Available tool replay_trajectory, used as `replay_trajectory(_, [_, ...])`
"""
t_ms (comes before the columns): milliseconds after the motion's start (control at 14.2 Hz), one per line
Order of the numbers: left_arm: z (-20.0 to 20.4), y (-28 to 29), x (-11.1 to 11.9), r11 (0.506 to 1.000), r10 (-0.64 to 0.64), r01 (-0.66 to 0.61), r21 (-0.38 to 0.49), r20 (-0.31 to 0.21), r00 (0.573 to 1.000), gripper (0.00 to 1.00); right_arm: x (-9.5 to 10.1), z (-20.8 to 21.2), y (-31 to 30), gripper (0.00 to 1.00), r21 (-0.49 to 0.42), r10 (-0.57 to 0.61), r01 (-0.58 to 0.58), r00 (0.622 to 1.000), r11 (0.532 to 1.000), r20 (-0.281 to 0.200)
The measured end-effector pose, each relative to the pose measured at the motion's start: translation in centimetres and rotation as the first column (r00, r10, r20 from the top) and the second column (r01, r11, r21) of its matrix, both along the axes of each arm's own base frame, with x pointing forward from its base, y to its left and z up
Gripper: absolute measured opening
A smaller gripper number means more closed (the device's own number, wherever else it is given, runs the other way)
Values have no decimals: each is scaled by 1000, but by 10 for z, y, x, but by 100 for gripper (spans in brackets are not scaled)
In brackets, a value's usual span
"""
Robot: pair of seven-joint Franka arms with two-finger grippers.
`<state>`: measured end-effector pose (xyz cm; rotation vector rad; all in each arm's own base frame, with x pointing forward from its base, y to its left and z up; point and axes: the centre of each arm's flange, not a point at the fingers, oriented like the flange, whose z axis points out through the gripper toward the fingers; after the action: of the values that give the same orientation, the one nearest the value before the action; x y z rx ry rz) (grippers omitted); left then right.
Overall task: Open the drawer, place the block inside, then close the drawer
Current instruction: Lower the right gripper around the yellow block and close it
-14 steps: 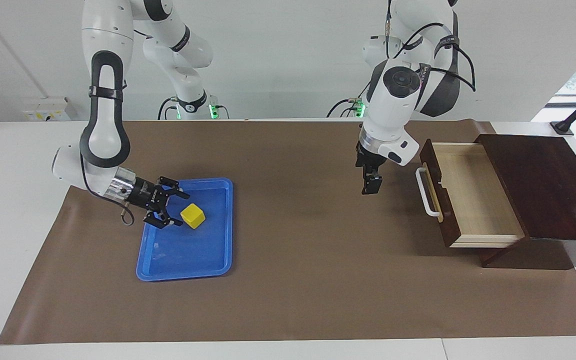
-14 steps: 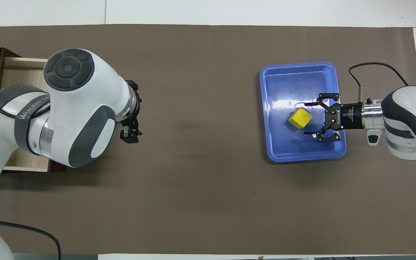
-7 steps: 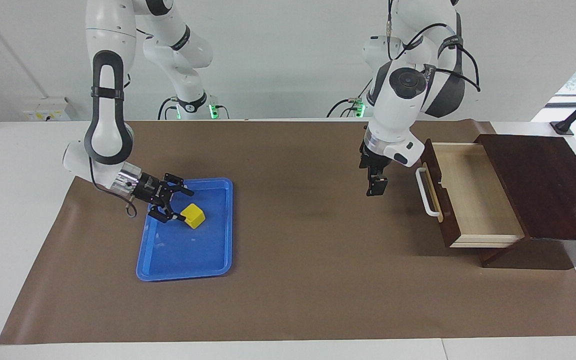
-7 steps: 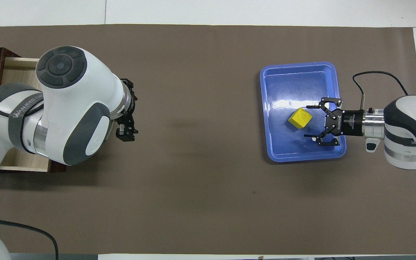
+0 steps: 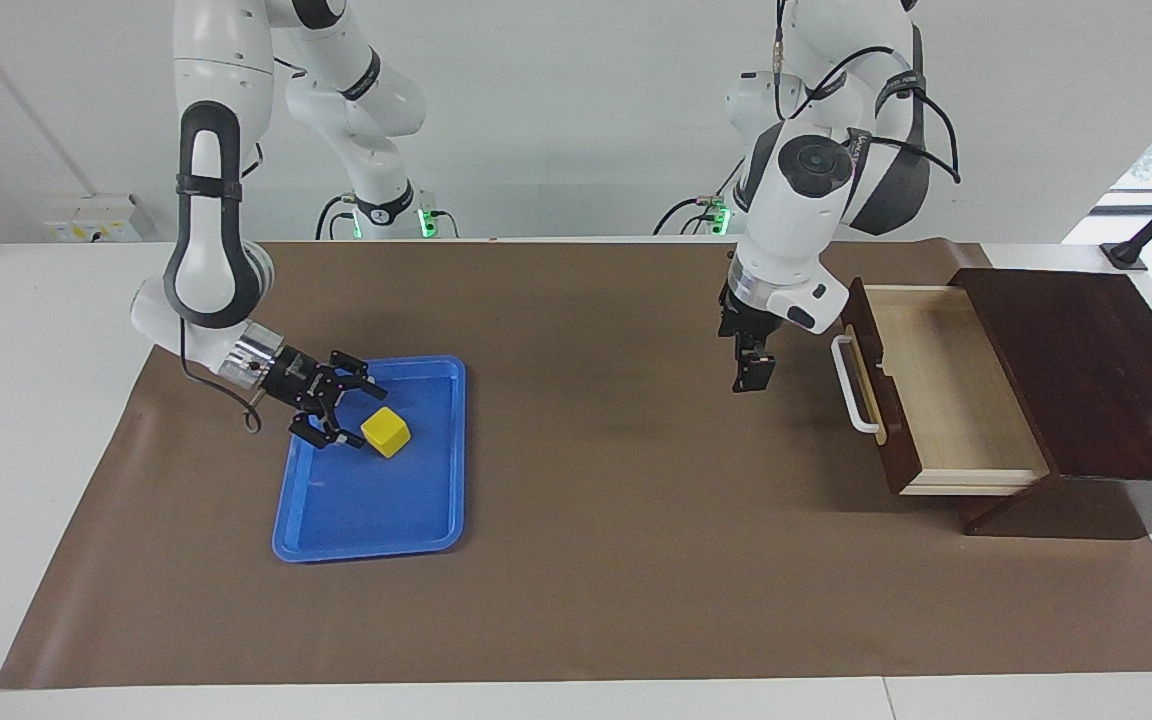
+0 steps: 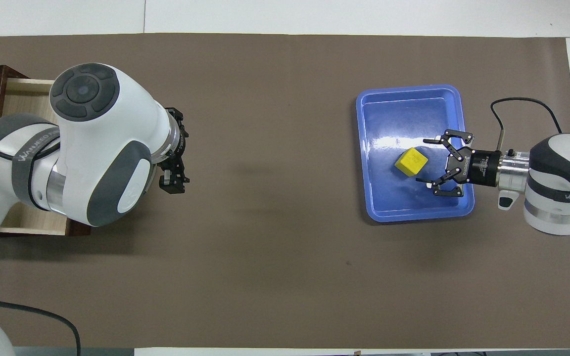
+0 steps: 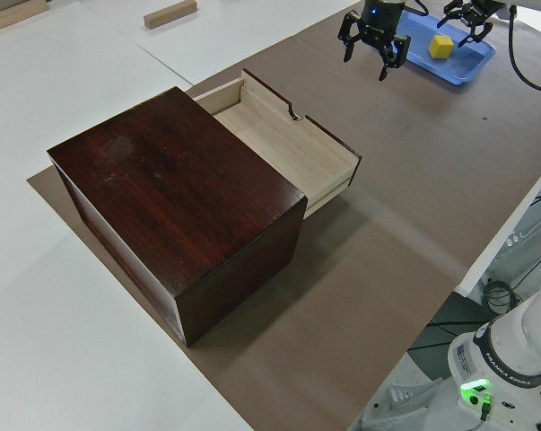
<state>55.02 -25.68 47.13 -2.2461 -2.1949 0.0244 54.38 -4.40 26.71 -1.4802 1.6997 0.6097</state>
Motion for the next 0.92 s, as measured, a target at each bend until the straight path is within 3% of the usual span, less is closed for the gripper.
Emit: replay_trajectory(917, [1, -1, 0, 1000, -2, 2, -4, 8, 1000, 100, -9, -16, 23, 100, -2, -31, 31, 999, 1000, 25])
